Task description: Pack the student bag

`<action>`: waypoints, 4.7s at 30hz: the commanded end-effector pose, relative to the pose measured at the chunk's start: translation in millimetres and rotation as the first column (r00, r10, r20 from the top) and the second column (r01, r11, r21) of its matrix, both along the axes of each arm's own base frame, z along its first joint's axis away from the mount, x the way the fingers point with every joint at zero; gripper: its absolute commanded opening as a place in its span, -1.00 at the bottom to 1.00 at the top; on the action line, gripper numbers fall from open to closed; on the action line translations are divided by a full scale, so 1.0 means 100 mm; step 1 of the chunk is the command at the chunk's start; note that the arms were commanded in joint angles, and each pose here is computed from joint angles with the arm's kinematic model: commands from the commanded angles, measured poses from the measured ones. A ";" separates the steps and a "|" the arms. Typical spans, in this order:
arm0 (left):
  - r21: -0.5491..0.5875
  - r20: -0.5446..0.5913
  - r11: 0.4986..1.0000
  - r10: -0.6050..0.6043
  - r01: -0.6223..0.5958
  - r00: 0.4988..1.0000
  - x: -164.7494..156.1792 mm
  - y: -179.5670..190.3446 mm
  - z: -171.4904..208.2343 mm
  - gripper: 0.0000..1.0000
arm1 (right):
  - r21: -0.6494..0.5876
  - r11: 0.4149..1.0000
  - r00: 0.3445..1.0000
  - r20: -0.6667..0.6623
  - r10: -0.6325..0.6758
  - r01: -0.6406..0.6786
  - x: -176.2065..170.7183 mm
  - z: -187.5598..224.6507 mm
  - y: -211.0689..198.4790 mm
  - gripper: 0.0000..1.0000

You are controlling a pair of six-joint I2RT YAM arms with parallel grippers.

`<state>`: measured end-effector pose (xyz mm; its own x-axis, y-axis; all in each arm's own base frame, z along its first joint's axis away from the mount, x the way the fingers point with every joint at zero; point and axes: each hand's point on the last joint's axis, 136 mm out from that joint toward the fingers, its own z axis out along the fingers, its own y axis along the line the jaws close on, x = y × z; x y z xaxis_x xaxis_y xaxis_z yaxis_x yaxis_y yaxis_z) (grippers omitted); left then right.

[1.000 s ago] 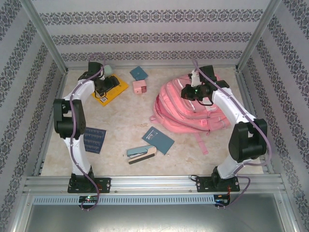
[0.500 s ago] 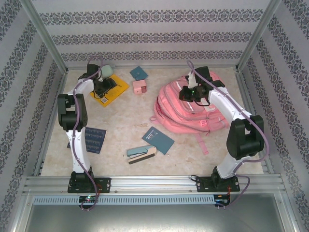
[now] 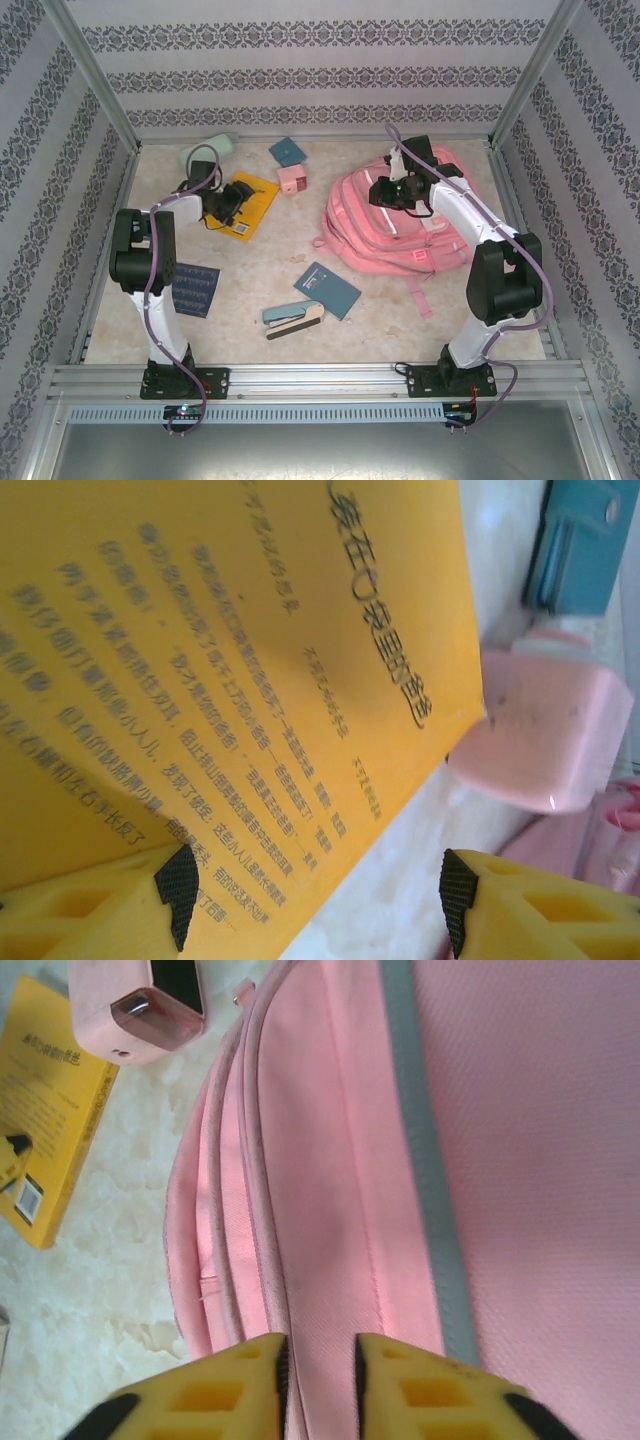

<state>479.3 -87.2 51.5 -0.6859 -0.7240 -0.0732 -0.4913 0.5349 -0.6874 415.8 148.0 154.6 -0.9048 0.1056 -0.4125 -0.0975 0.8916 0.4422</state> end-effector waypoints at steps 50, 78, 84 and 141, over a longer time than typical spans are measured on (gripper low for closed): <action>0.169 -0.198 0.966 -0.163 0.198 0.966 -1.18 -0.20 -0.06 0.26 | -0.035 0.996 0.996 -0.040 0.077 -0.078 -0.26 -0.81 1.83 0.03; 0.229 -0.315 0.923 -0.232 0.311 0.920 -1.09 -0.08 -0.52 -0.19 | -0.046 0.995 0.979 -0.188 0.083 -0.093 -0.06 -1.50 2.04 0.03; 0.198 -0.317 0.928 -0.244 0.315 0.917 -1.10 -0.14 -0.60 -0.20 | 0.264 0.942 0.940 -0.214 0.265 -0.206 -0.31 -1.19 2.61 -0.08; 0.107 0.007 0.954 -0.281 0.279 0.960 -0.66 -0.29 0.62 0.48 | 0.517 0.837 0.979 0.001 0.206 -0.177 -0.09 -0.05 2.30 -1.00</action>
